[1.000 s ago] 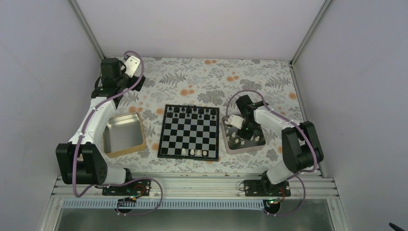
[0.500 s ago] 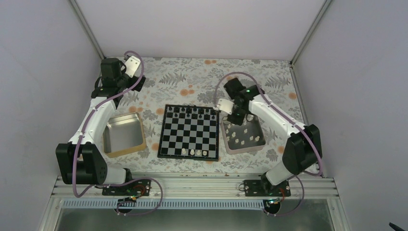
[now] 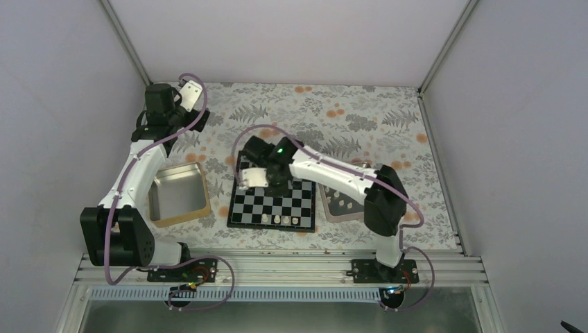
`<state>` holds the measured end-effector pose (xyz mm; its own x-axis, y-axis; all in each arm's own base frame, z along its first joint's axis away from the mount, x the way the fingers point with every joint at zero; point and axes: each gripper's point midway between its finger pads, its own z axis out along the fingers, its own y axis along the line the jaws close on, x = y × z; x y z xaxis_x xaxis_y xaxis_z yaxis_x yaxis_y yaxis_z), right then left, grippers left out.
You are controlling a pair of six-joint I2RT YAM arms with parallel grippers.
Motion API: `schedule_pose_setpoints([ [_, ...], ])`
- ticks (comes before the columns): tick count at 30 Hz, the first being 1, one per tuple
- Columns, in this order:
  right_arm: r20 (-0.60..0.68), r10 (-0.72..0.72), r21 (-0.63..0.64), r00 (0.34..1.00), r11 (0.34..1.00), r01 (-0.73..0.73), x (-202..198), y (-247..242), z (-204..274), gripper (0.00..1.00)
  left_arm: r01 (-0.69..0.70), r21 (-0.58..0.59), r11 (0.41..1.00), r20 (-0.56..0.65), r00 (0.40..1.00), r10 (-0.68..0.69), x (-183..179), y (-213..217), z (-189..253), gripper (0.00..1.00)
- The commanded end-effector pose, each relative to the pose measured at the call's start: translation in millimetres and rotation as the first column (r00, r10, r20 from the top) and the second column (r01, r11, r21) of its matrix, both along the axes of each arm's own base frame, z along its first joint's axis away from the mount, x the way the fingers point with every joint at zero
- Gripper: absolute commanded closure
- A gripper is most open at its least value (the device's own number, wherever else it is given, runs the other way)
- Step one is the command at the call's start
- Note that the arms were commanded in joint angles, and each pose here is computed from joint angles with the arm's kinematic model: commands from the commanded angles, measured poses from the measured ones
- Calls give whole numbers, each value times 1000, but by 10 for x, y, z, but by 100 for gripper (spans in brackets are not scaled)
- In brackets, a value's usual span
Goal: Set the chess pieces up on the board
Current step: Place the chess piece on the chessboard.
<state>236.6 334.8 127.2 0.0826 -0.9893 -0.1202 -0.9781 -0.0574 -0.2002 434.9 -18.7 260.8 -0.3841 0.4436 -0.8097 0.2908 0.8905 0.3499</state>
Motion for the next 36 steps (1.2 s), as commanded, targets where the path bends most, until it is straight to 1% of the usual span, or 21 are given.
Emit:
schedule_pose_setpoints([
  [1,-44,114,-19,992,993,-115,-332,296,-103,91,0,2,1000,37,999,0,-36,-7,157,0],
  [5,-95,187,-23,978,982,-190,-581,493,-289,91,2,2,1000,38,999,-2,-39,-9,155,0],
  [10,-126,262,-21,957,964,-267,-812,687,-444,91,7,-2,1000,39,999,-7,-40,-22,161,0],
  [19,-161,288,-57,944,952,-301,-904,731,-650,91,8,1,1000,42,999,-8,-51,-19,160,0],
  [36,-165,285,-68,944,952,-299,-857,739,-781,89,3,2,1000,45,999,-3,-43,-12,153,0],
])
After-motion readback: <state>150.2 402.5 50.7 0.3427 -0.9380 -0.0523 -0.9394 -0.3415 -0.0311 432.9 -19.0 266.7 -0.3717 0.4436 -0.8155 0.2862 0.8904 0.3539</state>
